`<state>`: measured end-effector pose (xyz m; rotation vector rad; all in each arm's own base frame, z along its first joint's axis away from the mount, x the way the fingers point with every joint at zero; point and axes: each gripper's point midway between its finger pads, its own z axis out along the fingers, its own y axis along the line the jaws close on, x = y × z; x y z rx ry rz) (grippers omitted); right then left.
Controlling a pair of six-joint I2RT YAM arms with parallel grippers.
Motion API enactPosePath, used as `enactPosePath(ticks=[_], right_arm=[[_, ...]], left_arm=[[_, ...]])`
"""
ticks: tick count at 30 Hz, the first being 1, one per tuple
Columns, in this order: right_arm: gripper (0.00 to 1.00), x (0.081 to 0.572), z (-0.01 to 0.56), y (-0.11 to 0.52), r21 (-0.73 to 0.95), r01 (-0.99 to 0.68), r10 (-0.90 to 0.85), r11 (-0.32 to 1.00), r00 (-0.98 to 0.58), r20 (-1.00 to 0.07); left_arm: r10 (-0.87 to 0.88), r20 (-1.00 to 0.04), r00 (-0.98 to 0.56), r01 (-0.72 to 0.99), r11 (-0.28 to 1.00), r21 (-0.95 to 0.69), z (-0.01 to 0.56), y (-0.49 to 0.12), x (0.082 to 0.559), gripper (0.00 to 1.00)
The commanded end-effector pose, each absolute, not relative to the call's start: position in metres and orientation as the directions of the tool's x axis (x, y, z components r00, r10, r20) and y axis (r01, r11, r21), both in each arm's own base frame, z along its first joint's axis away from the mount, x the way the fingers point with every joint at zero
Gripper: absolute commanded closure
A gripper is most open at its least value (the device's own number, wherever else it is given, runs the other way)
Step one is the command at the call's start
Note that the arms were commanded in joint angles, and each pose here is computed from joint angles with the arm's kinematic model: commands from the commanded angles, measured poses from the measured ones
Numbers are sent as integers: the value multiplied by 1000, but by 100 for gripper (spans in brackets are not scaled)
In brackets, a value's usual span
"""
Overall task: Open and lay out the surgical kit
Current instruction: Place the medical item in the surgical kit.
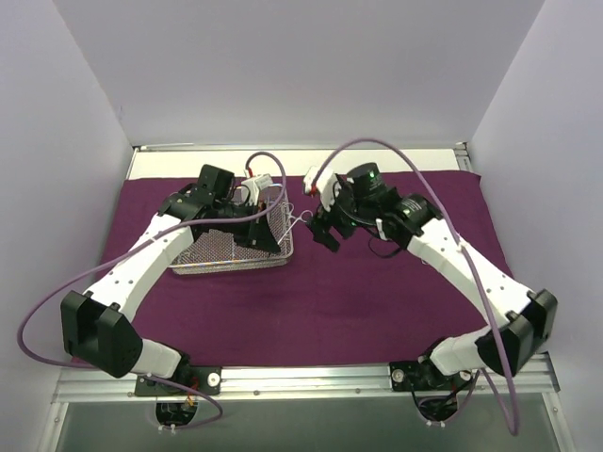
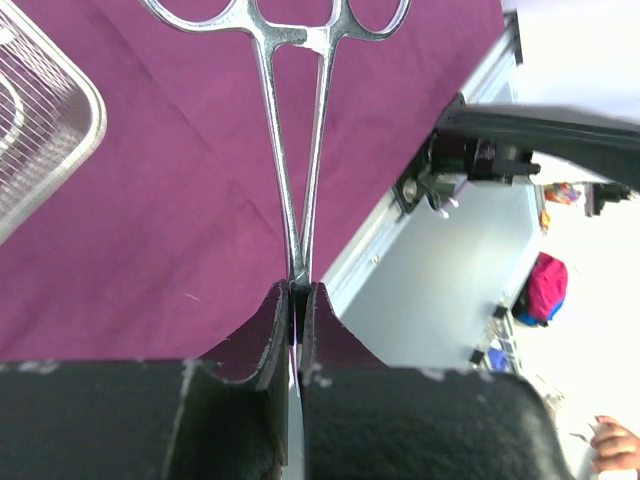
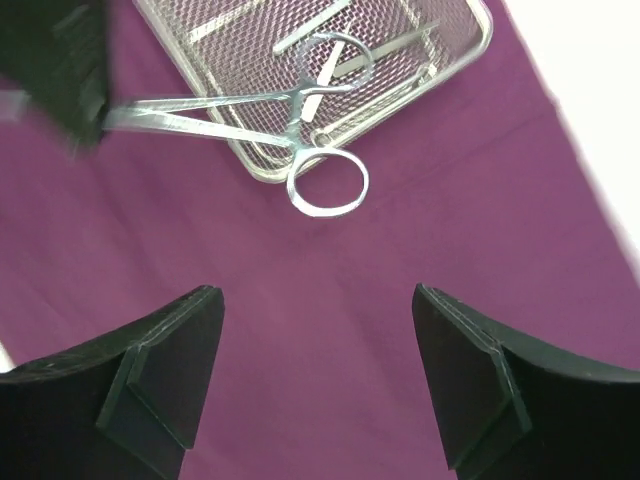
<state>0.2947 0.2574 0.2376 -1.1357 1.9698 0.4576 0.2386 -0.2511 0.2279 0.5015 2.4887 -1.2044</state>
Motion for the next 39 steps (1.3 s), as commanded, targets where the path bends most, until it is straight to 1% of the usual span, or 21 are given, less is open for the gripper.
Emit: enactPosePath(ticks=[1, 2, 3, 4, 7, 8, 9, 11, 15, 19, 21, 26, 30, 39], right_arm=[[23, 288, 278, 239, -454, -856, -699, 248, 166, -696], [23, 284, 278, 240, -472, -858, -710, 205, 201, -675], [28, 280, 282, 243, -488, -855, -713, 177, 231, -662], [30, 275, 284, 246, -506, -854, -722, 121, 274, -636], [37, 272, 283, 250, -516, -854, -731, 61, 314, -606], [39, 266, 286, 259, -536, -844, -722, 2, 369, -585], [41, 259, 278, 262, -523, -851, -729, -47, 387, -564], [41, 247, 267, 278, -516, -844, -728, -146, 445, -521], [41, 239, 260, 295, -525, -826, -710, -206, 496, -501], [40, 232, 262, 302, -543, -810, -696, -221, 521, -494], [40, 231, 263, 303, -560, -798, -692, -223, 534, -486], [40, 229, 252, 306, -540, -799, -695, -264, 546, -468], [41, 220, 242, 312, -511, -802, -688, -310, 560, -461], [46, 206, 223, 314, -460, -809, -693, -366, 567, -445]], left_arm=[[189, -477, -859, 501, 503, -704, 243, -254, 224, 98], [193, -480, -856, 507, 498, -703, 241, -254, 223, 98], [196, -486, -852, 514, 495, -701, 242, -253, 221, 98], [204, -485, -851, 517, 492, -700, 242, -254, 219, 98], [222, -492, -842, 533, 484, -694, 243, -256, 212, 98], [221, -499, -838, 539, 479, -693, 246, -256, 210, 98], [223, -497, -839, 539, 477, -695, 245, -257, 208, 98], [232, -502, -833, 547, 473, -690, 246, -258, 206, 98], [268, -491, -829, 555, 502, -664, 239, -256, 201, 98], [281, -472, -835, 548, 500, -671, 235, -257, 197, 98], [294, -479, -827, 560, 496, -663, 236, -258, 193, 98], [325, -505, -799, 600, 475, -644, 241, -261, 183, 98], [348, -506, -789, 614, 470, -634, 241, -262, 177, 98], [383, -534, -754, 656, 471, -589, 249, -257, 173, 98]])
